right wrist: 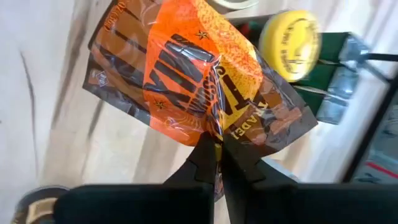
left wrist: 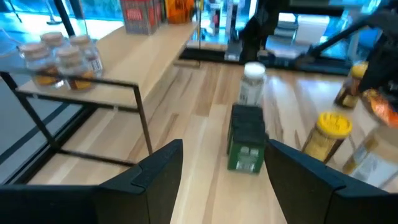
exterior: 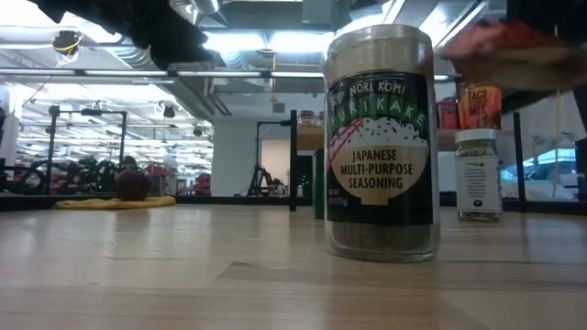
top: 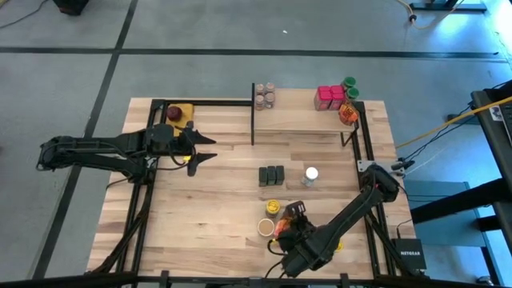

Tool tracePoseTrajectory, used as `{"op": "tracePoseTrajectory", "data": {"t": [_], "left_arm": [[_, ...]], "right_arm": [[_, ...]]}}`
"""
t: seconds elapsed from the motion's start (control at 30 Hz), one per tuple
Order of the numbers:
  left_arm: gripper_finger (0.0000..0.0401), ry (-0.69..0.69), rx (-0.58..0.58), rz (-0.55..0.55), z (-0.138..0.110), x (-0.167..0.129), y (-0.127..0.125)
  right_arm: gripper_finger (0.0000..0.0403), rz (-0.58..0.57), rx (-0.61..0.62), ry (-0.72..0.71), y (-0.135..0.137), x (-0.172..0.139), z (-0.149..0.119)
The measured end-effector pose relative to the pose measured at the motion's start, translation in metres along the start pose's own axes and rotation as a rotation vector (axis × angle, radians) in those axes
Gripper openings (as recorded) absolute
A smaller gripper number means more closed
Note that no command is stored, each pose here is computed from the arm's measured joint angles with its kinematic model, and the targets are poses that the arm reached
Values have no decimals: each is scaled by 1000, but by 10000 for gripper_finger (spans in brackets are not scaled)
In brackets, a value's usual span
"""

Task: Shelf spices
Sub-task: Put the orange seasoning bag on the shelf and align it with the other orange seasoning bag

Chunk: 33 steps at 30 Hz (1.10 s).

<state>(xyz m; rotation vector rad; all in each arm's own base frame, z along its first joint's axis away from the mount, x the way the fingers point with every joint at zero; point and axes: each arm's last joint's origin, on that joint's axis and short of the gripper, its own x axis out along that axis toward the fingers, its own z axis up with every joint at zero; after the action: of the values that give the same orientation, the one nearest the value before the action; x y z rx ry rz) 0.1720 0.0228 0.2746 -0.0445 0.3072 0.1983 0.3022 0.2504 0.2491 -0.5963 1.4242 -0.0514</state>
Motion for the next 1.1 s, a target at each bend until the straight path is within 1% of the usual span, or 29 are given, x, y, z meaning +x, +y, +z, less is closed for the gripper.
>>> {"op": "tracePoseTrajectory", "data": {"t": [0.1,0.17,0.3,0.37,0.43,0.5,0.57,0.67,0.73,0.83,0.9,0.97,1.1], "left_arm": [[219,-40,-11,-15,4,2,-1],[219,-49,-27,-28,5,5,-2],[219,-75,-66,-44,7,15,-6],[219,-76,-96,-60,6,22,-8],[219,-86,-134,-99,7,31,-10],[219,-87,-164,-175,6,42,-13],[219,-96,-188,-230,5,54,-16],[219,-139,-242,-258,6,68,-18],[219,-142,-282,-263,9,76,-19],[219,-99,-309,-301,8,87,-23],[219,-71,-325,-326,8,95,-27],[219,-57,-326,-348,11,101,-33],[219,-39,-314,-382,13,109,-43]], "right_arm": [[10,-47,26,-22,-3,-16,-2],[10,-86,53,-75,-7,-24,0],[11,-139,49,-162,-11,-39,3],[11,-186,58,-199,-14,-44,4],[10,-257,52,-237,-18,-48,6],[10,-348,29,-264,-23,-48,8],[10,-419,27,-271,-32,-44,13],[11,-482,47,-255,-46,-33,21],[11,-495,68,-231,-55,-25,27],[11,-521,97,-199,-68,-9,34],[12,-534,92,-175,-75,1,37],[12,-537,94,-162,-81,11,40],[12,-541,119,-151,-90,18,42]]}}
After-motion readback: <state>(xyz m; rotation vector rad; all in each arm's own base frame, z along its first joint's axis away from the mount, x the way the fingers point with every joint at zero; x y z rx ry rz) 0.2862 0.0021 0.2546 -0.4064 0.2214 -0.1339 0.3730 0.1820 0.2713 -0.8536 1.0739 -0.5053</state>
